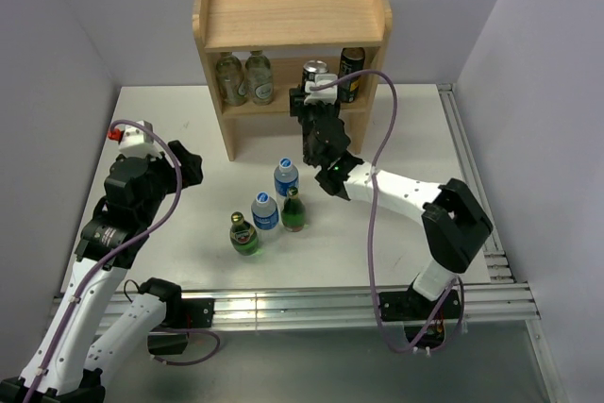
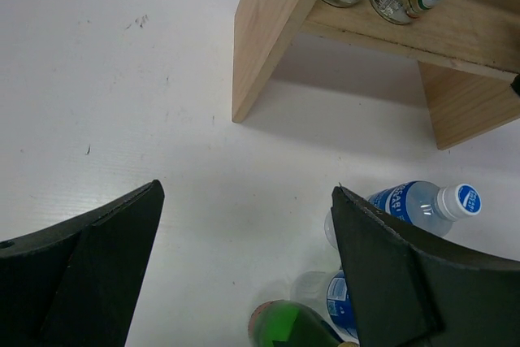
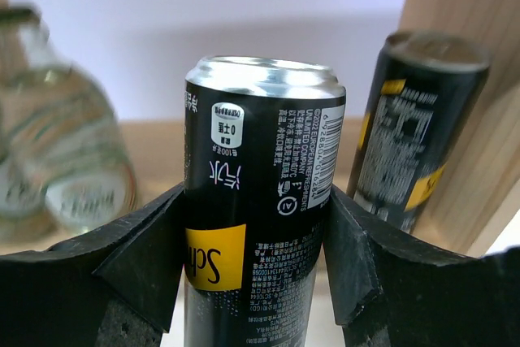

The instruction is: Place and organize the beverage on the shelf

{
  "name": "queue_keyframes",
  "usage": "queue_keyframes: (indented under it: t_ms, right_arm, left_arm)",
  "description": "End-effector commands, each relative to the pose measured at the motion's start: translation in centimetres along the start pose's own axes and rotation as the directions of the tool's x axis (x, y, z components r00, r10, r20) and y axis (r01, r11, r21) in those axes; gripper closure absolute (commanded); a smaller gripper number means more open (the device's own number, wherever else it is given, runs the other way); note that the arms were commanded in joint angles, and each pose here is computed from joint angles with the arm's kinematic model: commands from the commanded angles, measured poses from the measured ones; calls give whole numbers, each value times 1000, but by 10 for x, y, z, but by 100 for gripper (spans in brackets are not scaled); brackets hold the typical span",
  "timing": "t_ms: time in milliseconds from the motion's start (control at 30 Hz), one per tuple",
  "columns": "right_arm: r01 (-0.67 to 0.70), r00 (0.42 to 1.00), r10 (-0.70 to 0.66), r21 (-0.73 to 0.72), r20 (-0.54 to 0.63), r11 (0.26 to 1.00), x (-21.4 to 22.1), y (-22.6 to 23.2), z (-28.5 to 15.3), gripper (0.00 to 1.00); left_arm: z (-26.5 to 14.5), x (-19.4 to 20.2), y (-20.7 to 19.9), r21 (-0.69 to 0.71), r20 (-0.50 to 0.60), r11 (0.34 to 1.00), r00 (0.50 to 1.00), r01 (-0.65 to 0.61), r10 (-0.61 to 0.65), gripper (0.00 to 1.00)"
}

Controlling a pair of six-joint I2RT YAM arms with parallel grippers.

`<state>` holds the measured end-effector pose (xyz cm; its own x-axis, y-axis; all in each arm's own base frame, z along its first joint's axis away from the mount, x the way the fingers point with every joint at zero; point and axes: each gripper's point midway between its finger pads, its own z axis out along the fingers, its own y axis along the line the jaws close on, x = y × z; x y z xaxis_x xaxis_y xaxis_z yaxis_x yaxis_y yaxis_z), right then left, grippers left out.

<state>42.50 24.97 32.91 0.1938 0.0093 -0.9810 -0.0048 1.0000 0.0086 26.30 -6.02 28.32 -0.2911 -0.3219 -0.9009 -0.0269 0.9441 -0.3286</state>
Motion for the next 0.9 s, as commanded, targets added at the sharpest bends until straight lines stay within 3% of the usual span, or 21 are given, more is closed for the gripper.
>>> queue_keyframes:
  t_ms: [0, 233, 867]
  right_arm:
    - [-153, 965, 121, 129, 233, 980, -75, -23, 12, 100]
    - [-117, 958, 61, 187, 281, 975, -63, -17, 42, 100]
    - [-32, 939, -89, 345, 331, 938, -30, -66, 105, 100]
  left_arm:
    - [2, -5, -4, 27, 23, 1000, 1000, -11, 11, 9]
    - [3, -5, -4, 26, 25, 1000, 1000, -11, 10, 8]
    - [4, -5, -5, 36, 23, 999, 1000, -9, 8, 7]
